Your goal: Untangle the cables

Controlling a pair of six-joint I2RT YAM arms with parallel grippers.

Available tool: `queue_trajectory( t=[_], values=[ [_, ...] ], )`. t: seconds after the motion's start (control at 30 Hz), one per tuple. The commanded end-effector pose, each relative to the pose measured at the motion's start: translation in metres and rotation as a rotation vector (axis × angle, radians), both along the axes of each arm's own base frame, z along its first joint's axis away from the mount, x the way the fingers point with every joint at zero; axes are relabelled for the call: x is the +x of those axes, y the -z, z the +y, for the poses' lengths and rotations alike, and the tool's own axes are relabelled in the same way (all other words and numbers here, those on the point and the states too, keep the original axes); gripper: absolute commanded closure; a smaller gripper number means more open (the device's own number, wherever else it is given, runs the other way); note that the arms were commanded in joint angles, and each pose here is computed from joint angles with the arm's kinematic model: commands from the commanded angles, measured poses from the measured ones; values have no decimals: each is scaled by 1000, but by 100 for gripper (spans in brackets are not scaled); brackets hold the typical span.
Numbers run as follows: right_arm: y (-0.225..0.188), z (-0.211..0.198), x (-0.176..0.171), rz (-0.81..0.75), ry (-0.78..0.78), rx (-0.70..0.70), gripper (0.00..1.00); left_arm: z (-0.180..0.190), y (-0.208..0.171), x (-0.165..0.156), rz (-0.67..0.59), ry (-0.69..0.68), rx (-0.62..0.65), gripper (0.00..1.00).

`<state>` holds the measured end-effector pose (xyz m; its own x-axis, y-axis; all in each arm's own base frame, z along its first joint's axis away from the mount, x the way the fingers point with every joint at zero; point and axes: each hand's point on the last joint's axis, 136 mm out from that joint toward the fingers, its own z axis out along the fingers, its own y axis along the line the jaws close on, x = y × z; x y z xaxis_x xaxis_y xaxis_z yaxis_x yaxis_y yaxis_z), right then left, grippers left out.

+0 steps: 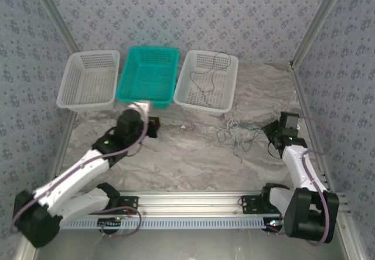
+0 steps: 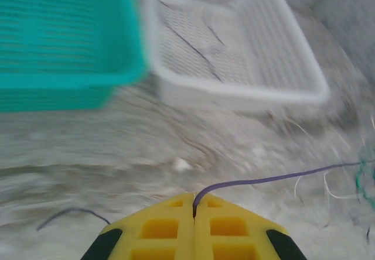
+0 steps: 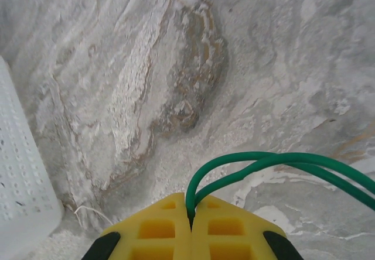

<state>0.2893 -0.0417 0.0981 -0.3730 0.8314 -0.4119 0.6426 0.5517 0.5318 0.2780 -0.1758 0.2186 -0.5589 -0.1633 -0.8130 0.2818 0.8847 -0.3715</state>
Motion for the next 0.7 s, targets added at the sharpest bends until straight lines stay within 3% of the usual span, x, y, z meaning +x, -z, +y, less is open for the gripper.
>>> queue_trajectory(
  t=[0.0, 0.1, 0.2, 0.43, 0.57, 0.63, 0.67],
  values=[
    [-5, -17, -3, -32, 95, 9, 100, 78, 0, 0, 48, -314, -57, 100],
    [-9, -29, -6, -37, 152, 0, 100, 112, 2, -6, 89, -425, -156, 100],
    [-11, -32, -6, -45, 162, -4, 100, 115, 7, -8, 125, -419, -192, 100],
    [8, 19, -8, 23, -36, -113, 100, 78, 7, 0, 132, -235, -281, 100],
    [18, 48, -18, 87, -158, -222, 78, 51, -3, 1, 87, -106, -299, 100],
    [8, 60, -16, 69, -238, -258, 63, 36, -9, -3, 65, -34, -267, 100],
    [0, 66, -14, 44, -285, -281, 61, 31, -11, -5, 59, -7, -249, 100]
  ],
)
